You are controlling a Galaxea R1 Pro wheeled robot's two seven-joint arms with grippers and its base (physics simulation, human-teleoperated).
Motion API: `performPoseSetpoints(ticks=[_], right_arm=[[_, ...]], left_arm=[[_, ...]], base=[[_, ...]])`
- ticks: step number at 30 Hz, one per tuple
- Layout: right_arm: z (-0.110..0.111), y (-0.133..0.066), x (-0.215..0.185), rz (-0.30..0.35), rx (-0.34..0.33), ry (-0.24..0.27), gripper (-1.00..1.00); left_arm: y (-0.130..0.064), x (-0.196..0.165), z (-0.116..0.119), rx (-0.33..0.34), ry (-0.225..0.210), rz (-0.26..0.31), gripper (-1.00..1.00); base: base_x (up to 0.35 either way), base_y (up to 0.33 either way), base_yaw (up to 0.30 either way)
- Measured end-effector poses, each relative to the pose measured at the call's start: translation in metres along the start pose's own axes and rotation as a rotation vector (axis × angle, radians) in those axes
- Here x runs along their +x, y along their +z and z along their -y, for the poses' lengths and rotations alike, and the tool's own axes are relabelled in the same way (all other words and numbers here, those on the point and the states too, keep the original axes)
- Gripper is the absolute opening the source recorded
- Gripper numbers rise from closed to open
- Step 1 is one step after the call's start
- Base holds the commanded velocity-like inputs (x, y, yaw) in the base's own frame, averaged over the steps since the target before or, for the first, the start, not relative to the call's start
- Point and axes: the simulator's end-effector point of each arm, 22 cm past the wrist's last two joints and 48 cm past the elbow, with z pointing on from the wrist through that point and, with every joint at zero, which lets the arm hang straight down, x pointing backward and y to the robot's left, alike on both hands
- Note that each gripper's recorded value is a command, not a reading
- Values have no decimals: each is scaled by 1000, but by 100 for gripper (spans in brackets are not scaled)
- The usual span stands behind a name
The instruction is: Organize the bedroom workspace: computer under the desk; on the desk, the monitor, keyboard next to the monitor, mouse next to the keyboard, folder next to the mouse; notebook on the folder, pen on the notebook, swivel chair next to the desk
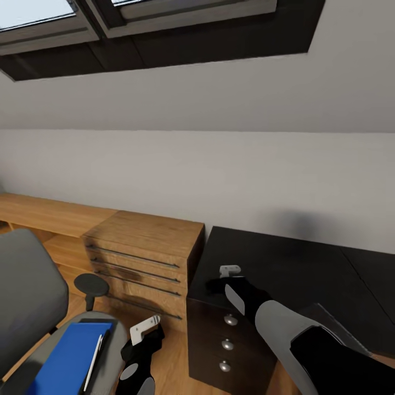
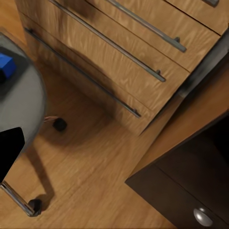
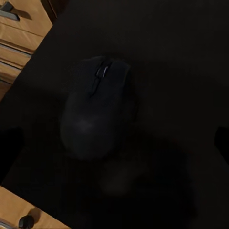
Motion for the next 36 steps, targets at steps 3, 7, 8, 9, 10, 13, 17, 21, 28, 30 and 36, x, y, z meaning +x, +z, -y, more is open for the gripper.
performPoseSetpoints(ticks=[3,7,8,9,10,13,17,21,28,30,36], right_arm=[[0,2,2,-1,0,0,100],[0,2,3,-3,-1,1,100],[0,2,3,-3,-1,1,100],[0,2,3,-4,-1,2,100],[0,3,3,-4,-1,2,100],[0,3,3,-5,-2,2,100],[0,2,3,-5,-2,3,100],[1,3,4,-6,-1,4,100],[1,3,5,-11,0,4,100],[1,3,5,-13,0,4,100],[2,4,8,-18,1,4,100]], left_arm=[[1,2,-1,-1,0,-1,100],[2,3,-1,-2,2,-2,100],[2,3,-1,-2,2,-3,100],[2,3,-1,-2,2,-3,100],[2,3,-1,-2,3,-3,100],[2,3,-1,-2,3,-1,100],[3,5,-4,-8,6,-2,100],[3,5,-4,-9,6,-1,100],[3,6,-4,-9,6,-2,100],[3,6,-4,-10,6,-2,100],[4,7,-5,-12,5,-2,100]], base=[[0,0,188],[0,0,89],[0,0,43],[0,0,27],[0,0,22],[3,0,10],[193,0,1],[74,0,0],[143,0,0],[40,0,0],[10,0,0]])
